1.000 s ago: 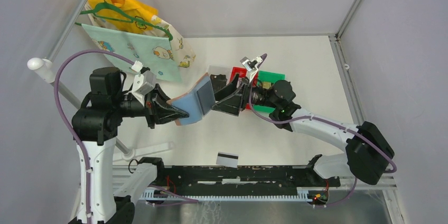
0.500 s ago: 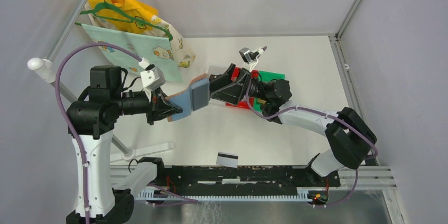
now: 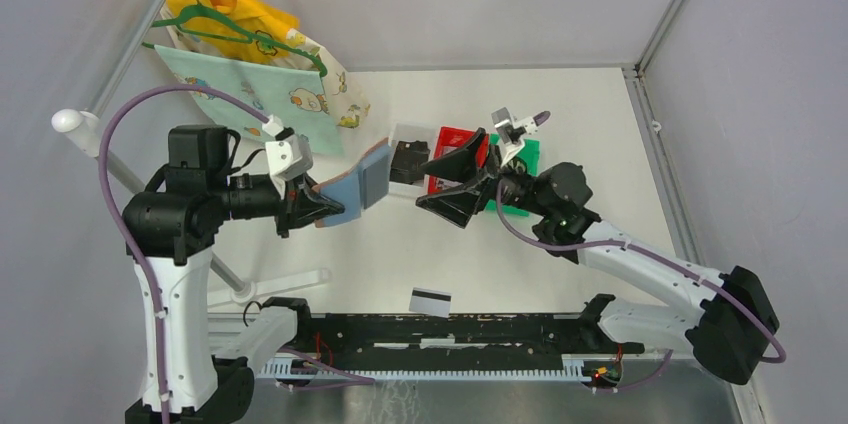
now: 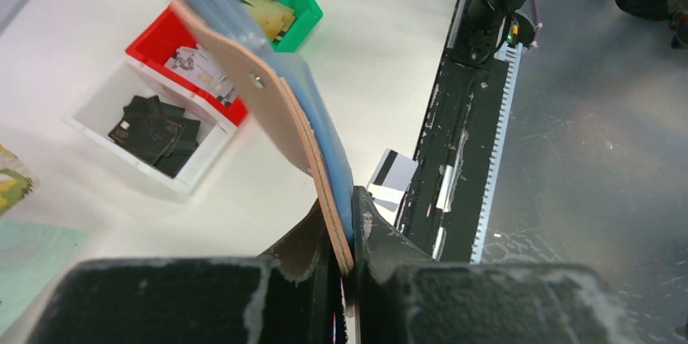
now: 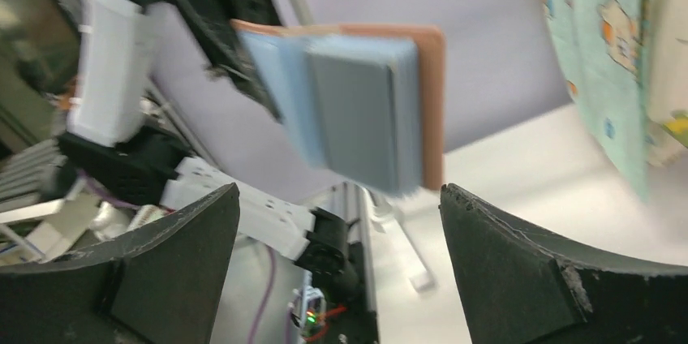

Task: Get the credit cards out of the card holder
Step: Remove the credit card from the card holder.

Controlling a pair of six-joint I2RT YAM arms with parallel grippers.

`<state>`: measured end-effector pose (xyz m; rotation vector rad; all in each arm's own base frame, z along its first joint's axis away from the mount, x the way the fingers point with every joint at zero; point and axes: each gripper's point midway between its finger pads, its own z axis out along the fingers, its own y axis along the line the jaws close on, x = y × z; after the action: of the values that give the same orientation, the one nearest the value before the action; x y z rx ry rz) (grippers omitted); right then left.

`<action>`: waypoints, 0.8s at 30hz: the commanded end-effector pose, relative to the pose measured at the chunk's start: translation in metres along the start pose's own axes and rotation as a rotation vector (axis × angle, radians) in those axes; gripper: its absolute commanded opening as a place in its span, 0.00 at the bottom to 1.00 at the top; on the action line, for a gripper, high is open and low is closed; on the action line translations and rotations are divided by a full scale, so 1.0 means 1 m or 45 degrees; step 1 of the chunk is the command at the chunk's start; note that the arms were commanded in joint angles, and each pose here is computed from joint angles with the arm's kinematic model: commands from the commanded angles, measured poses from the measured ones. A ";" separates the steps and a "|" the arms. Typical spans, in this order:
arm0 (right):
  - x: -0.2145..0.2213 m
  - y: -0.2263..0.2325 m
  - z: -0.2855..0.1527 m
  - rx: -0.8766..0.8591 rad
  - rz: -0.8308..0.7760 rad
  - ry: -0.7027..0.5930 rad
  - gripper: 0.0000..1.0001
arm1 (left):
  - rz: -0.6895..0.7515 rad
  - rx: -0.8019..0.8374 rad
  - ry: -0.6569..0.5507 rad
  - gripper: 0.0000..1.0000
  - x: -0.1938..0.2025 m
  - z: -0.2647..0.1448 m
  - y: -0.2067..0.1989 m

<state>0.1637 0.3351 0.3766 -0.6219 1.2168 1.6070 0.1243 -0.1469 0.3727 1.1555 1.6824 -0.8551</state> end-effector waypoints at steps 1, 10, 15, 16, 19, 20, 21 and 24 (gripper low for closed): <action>0.013 -0.037 0.011 0.147 -0.092 0.082 0.98 | 0.267 0.069 -0.143 0.02 -0.028 -0.009 -0.025; -0.011 -0.001 0.023 -0.146 -0.277 -0.031 0.98 | 0.368 0.055 -0.160 0.02 -0.030 -0.013 -0.033; -0.023 0.041 0.024 -0.421 -0.305 -0.048 0.98 | 0.370 0.065 -0.167 0.02 -0.030 -0.013 -0.034; -0.024 0.052 0.021 -0.489 -0.287 -0.050 0.98 | 0.367 0.065 -0.165 0.02 -0.029 -0.012 -0.033; -0.030 0.073 0.014 -0.613 -0.259 -0.066 0.98 | 0.354 0.070 -0.163 0.02 -0.028 -0.011 -0.032; -0.030 0.076 0.013 -0.624 -0.244 -0.056 0.98 | 0.351 0.072 -0.163 0.02 -0.028 -0.011 -0.032; -0.029 0.077 0.012 -0.630 -0.239 -0.047 0.98 | 0.346 0.070 -0.163 0.02 -0.029 -0.011 -0.031; -0.023 0.077 0.006 -0.615 -0.225 -0.036 0.98 | 0.307 0.061 -0.185 0.02 -0.035 -0.011 -0.029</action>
<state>0.1319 0.3486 0.4098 -0.8980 0.8731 1.7231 0.0969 -0.1513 0.3944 1.2700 1.4612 -0.7814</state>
